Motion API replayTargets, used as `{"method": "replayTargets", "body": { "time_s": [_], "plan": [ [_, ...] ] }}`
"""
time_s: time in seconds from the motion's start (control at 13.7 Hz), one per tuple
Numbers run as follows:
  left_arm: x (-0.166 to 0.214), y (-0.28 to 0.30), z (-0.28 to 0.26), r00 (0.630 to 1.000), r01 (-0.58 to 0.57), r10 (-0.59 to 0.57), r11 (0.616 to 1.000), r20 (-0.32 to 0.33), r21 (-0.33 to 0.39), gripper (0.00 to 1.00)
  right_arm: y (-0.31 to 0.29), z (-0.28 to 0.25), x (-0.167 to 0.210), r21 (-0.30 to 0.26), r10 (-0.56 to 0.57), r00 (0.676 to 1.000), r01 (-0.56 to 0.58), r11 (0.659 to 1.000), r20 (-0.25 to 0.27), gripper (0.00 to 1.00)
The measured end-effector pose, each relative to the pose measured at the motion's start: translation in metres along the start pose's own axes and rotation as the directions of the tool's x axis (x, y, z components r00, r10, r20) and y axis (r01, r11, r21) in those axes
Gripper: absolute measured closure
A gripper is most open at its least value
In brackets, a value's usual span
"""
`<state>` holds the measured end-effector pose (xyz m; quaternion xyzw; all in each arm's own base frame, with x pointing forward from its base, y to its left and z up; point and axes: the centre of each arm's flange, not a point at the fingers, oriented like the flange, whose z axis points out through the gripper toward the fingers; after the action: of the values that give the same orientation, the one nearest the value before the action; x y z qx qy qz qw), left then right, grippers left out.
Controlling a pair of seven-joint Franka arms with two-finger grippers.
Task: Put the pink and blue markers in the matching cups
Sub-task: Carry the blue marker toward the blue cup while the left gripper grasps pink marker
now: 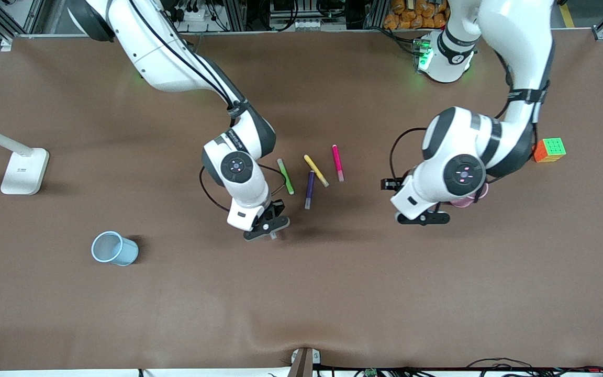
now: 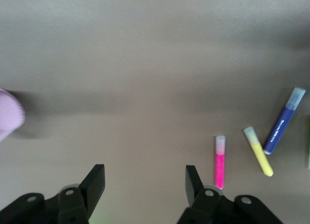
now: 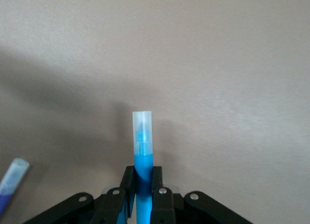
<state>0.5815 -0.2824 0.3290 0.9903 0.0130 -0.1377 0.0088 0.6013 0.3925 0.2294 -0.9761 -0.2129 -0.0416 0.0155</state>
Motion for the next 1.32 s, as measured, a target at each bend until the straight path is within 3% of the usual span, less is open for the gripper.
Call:
{"method": "replayTargets", "body": {
  "time_s": [0.58, 0.88, 1.32],
  "plan": [
    [-0.028, 0.086, 0.104, 0.994, 0.096, -0.095, 0.995, -0.059, 0.01, 0.26, 0.12, -0.06, -0.008, -0.01, -0.215, 0.961, 0.221, 0.975, 0.173, 0.82],
    [-0.038, 0.103, 0.134, 0.993, 0.112, -0.111, 0.993, -0.051, 0.029, 0.29, 0.198, -0.079, -0.026, -0.011, -0.321, 0.902, 0.338, 0.941, 0.288, 0.82],
    [-0.044, 0.115, 0.163, 0.988, 0.15, -0.148, 0.988, -0.052, 0.039, 0.37, 0.284, -0.09, -0.051, 0.033, -0.453, 0.811, 0.476, 0.879, 0.372, 0.82]
  ]
}}
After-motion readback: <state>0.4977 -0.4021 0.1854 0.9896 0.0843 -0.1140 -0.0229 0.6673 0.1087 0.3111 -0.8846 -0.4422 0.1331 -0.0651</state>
